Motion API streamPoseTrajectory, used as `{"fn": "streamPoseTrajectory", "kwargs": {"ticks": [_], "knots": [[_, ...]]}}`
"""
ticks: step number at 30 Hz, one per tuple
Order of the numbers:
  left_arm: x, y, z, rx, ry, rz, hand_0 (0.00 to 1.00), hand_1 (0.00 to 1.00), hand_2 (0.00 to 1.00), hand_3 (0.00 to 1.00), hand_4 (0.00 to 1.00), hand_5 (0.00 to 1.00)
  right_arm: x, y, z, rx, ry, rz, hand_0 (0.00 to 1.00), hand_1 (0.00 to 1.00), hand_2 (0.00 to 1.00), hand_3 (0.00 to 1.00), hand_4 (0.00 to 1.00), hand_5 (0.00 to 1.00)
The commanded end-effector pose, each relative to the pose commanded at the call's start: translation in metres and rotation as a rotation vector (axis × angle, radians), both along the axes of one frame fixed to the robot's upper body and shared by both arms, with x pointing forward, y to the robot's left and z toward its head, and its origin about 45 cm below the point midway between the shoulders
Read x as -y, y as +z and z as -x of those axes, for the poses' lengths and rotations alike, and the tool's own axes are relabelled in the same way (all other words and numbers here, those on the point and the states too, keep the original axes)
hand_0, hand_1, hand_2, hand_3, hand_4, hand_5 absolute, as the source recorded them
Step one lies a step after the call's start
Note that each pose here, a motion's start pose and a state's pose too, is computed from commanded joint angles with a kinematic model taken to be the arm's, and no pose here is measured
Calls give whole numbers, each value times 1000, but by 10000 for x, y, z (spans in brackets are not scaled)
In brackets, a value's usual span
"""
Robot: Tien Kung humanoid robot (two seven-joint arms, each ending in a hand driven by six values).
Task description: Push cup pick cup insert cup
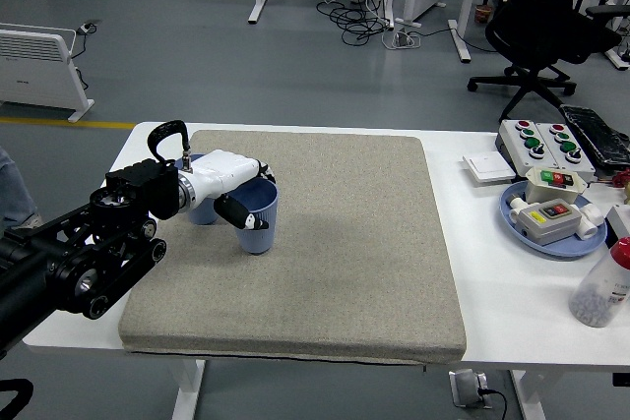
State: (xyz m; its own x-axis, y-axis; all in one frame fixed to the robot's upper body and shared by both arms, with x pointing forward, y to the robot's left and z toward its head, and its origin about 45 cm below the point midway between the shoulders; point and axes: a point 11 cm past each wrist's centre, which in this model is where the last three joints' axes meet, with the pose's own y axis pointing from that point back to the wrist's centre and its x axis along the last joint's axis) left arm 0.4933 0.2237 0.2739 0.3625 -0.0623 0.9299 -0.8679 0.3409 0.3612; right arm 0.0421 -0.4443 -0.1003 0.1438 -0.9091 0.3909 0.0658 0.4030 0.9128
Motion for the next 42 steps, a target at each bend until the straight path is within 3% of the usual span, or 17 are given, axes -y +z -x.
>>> {"fn": "streamPoseTrajectory", "kwargs": {"ticks": [3,5,8,9,13,16,19,25,33,42], "knots": [[61,140,34,11,-17,6,339,511,502,498,555,170,-1,0,-3,1,-1,0,709,605,688,619,197,539],[58,322,44,37,-18,9,339,511,502,498,555,170,-1,0,-2,2,-2,0,709,605,688,619,197,539],[74,730,61,123,-36,10,334,509,493,492,564,181,-1,0,-3,1,-2,0,709,605,688,619,197,538],[76,784,65,135,-38,12,334,509,493,492,564,181,-1,0,-3,1,-2,0,709,605,688,619,197,538],[-110,1137,20,201,6,18,343,511,490,492,565,170,-1,0,0,0,-3,-1,709,605,690,619,197,538],[-255,1247,-21,216,43,16,343,511,490,492,565,170,0,0,2,-1,-3,-1,709,605,690,619,197,538],[-352,1273,-52,215,69,9,356,514,494,498,557,149,2,0,5,-1,-4,-1,709,605,689,618,198,538],[-537,1138,-133,181,119,5,358,520,496,497,559,150,1,0,4,-2,-3,-1,709,605,690,619,197,537],[-628,960,-181,144,138,1,363,522,498,496,558,151,-3,-1,2,-2,-3,-1,709,605,689,618,198,539],[-721,891,-217,134,165,-8,365,522,499,496,552,147,0,1,0,-2,-1,-1,710,604,690,619,199,538]]}}
